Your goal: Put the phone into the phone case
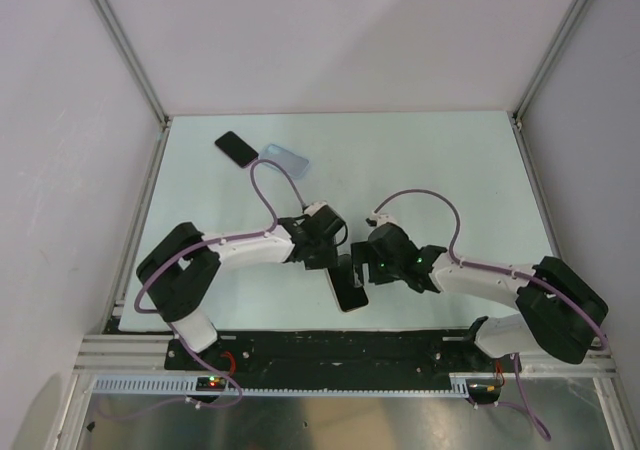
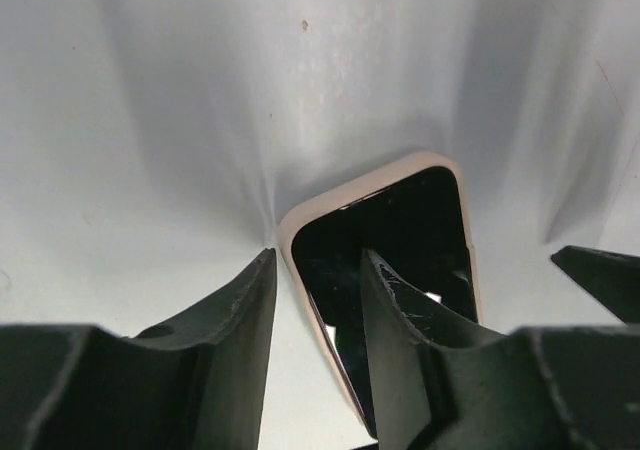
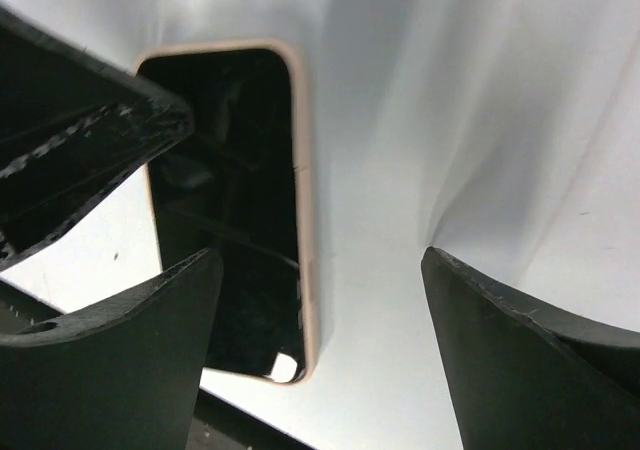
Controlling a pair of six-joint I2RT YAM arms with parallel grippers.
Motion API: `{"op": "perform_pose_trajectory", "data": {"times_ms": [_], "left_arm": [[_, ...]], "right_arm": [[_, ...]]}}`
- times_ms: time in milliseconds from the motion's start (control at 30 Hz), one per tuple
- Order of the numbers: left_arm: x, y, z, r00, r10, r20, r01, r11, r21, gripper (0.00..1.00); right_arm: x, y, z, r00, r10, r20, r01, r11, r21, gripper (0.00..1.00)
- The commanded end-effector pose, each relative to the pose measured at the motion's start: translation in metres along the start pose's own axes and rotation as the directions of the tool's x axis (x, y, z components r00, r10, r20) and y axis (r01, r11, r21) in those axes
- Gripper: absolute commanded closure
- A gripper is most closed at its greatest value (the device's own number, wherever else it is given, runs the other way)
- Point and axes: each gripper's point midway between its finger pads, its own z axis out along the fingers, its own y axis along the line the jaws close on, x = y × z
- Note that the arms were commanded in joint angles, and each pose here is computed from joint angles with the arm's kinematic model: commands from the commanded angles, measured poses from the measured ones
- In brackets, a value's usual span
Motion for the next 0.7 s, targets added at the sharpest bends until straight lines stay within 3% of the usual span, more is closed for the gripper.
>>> {"op": "perform_pose_trajectory", "data": {"times_ms": [0,367,667], "left_arm": [[0.003,-0.011,-0.024,1.0,-0.023,-0.021,0.025,0.997,0.07,0.56],[0.05,-0.003,-0.041,0.995,0.014,-0.099,-0.002,0.993,0.118,0.71],[0.081,-0.022,-0.041,0.988,0.039,-0.149,-0.013,0.984,0.175,0.72]], "right_arm": [[0.008,0.019,-0.006,0.998,-0.065,0.01,0.066,0.997,-0.038,0.13],[0.041,0.026,-0.014,0.988,-0.153,-0.019,0.153,0.988,-0.007,0.15],[0.059,0.026,-0.007,0.988,-0.141,-0.063,0.14,0.99,-0.025,0.29]]}}
